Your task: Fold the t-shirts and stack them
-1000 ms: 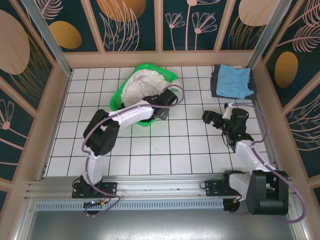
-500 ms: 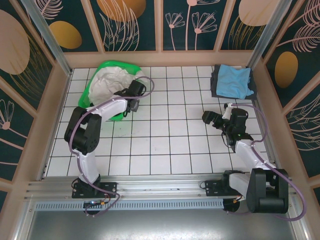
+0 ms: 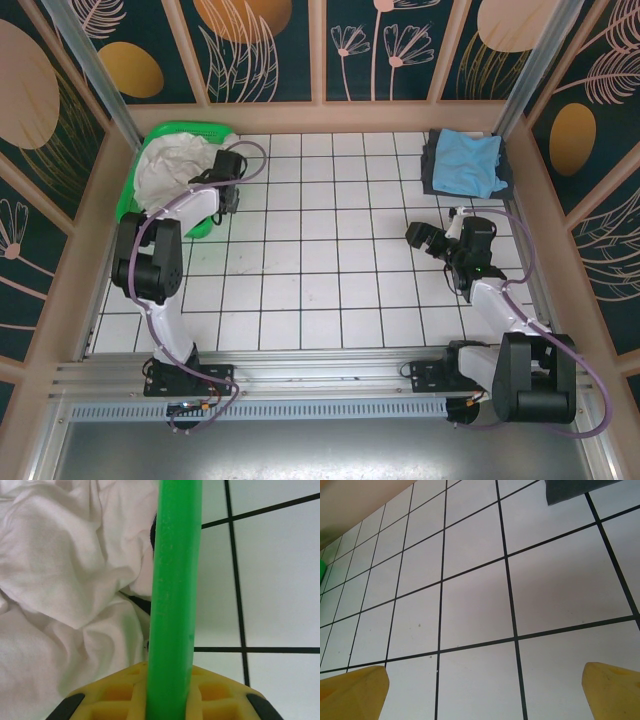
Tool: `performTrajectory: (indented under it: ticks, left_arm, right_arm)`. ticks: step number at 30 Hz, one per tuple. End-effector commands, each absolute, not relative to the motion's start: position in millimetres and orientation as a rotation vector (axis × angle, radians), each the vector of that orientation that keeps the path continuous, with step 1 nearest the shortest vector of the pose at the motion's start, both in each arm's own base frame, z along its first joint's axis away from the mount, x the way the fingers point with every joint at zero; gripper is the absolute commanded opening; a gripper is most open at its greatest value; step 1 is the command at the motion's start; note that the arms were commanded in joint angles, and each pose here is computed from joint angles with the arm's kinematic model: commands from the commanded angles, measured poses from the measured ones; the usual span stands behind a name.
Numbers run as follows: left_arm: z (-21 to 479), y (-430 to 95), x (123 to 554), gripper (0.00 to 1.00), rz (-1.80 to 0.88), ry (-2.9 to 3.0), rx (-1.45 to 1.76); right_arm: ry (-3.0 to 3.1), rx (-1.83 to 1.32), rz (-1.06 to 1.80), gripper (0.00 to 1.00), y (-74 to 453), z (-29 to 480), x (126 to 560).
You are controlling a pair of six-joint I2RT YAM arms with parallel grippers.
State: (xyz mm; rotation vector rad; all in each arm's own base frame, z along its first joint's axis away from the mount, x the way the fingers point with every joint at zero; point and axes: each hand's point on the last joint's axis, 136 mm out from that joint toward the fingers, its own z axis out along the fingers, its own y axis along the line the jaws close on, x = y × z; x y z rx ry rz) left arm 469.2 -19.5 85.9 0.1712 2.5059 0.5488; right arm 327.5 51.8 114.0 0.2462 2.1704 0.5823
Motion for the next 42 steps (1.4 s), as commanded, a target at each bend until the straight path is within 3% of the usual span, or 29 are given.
performTrajectory:
  ticks: [1, 6, 10, 11, 12, 20, 26, 36, 42]
  left_arm:
    - [100.6, 0.1, 479.5, 0.12, 0.553, 2.446, 0.068]
    - [116.8, -12.4, 483.0, 0.40, 0.411, 2.444, 0.045]
    - [139.8, -27.2, 484.4, 0.74, 0.270, 2.414, 0.007]
    - [145.1, -31.7, 484.1, 0.93, 0.232, 2.405, 0.009]
    - [152.4, -35.5, 484.0, 0.99, 0.197, 2.389, 0.006]
    - [208.5, -35.8, 486.8, 0.99, 0.122, 2.242, -0.103]
    - [240.3, 5.5, 485.9, 0.99, 0.193, 2.116, -0.401]
    - [191.3, 63.2, 487.1, 0.97, 0.290, 2.242, -0.623]
    - [168.6, 78.6, 496.5, 0.94, 0.200, 2.277, -0.716]
  right_arm:
    - [2.184, 0.257, 0.549, 0.99, 46.1, 112.7, 328.6]
    - [2.175, 0.257, 0.551, 0.99, 46.1, 113.6, 330.0]
    - [2.187, 0.257, 0.555, 0.99, 46.8, 110.8, 329.9]
    - [2.187, 0.251, 0.559, 0.99, 47.7, 110.5, 329.5]
    - [2.185, 0.247, 0.562, 0.99, 48.2, 111.4, 329.5]
    - [2.173, 0.241, 0.562, 0.99, 48.4, 114.4, 328.5]
    - [2.168, 0.244, 0.565, 0.99, 48.5, 117.4, 327.0]
    - [2.169, 0.247, 0.580, 0.99, 50.0, 117.8, 328.5]
    - [2.178, 0.248, 0.578, 0.99, 50.1, 115.0, 328.4]
